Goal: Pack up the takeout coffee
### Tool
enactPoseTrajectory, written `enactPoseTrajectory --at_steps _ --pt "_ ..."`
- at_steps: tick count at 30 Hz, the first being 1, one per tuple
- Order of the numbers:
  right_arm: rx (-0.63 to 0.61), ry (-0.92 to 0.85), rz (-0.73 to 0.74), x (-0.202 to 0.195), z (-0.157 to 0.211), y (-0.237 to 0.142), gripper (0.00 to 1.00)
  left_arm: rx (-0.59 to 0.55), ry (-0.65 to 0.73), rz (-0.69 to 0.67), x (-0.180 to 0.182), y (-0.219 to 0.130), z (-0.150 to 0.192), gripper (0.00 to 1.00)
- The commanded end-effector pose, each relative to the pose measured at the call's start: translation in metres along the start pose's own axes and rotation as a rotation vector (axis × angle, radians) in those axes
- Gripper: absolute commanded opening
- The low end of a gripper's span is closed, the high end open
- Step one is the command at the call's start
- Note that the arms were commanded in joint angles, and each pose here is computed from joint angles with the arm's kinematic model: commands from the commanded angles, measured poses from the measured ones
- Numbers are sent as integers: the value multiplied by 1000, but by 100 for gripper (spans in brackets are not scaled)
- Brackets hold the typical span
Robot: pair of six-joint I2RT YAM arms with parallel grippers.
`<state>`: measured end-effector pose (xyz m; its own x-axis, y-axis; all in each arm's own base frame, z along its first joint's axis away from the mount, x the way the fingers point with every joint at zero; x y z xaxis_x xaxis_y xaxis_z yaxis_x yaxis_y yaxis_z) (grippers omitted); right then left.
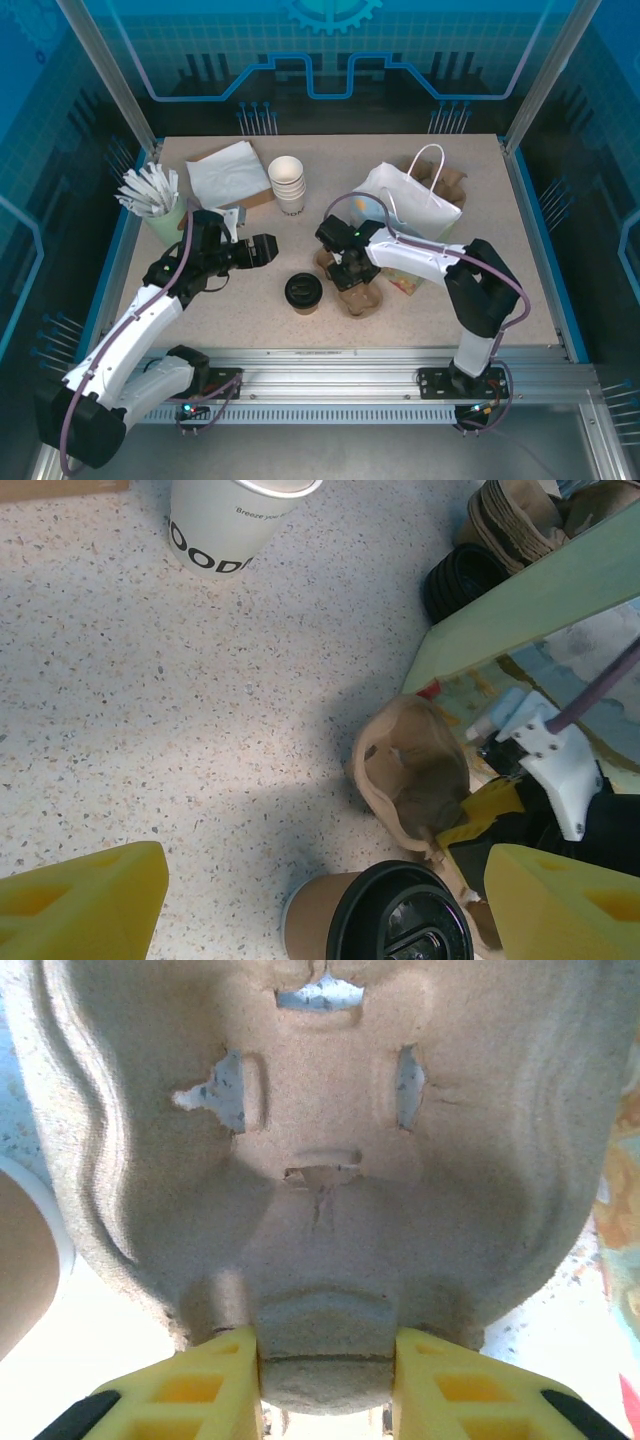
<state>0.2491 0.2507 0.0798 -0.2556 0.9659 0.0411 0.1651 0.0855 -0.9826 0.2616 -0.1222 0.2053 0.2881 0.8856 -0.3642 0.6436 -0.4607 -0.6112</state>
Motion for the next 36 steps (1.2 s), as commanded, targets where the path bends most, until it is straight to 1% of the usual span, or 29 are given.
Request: enactPoseTrajectory --at_steps 1,5,9,14,16,19,23,28,32,36 --pt "-89 -7 -37 2 -13 -44 31 -21 -19 10 0 -1 -2 84" --pt "-173 -41 -158 19 -25 -85 29 -53 -35 -8 2 -4 -8 84" --pt "-260 -96 -264 36 -39 -130 28 -135 -67 -25 2 -15 -24 83" --pt "-404 -181 -411 57 -60 -207 28 -260 -113 -13 -5 -33 -52 81" --pt "-460 -212 -467 62 -65 -238 28 -290 -119 -6 -8 -37 -62 81" --pt "-547 -238 -536 60 -69 -285 27 -319 -119 16 -15 -40 -75 80" --pt "-677 -225 -594 37 -73 -343 27 -334 -76 80 -37 -37 -96 80" --pt "-819 -150 -622 -11 -78 -395 27 -298 76 167 -79 -19 -122 79" --pt "-890 -56 -562 -55 -83 -411 27 -239 193 230 -112 7 -140 78" --pt "-900 50 -477 -99 -88 -404 27 -164 316 260 -139 39 -149 75"
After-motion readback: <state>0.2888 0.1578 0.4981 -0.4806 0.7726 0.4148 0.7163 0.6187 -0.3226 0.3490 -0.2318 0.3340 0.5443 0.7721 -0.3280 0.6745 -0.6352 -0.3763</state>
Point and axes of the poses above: each hand's point on the last joint's axis, 136 mm out from that joint toward the fingers, its own y axis out along the fingers, its own x axis along the line the jaws close on, z = x × y, the point moved 2 cm from there along -y, back along the fingers, and after that the axes turned 13 degrees about y, right-handed, at the moved point
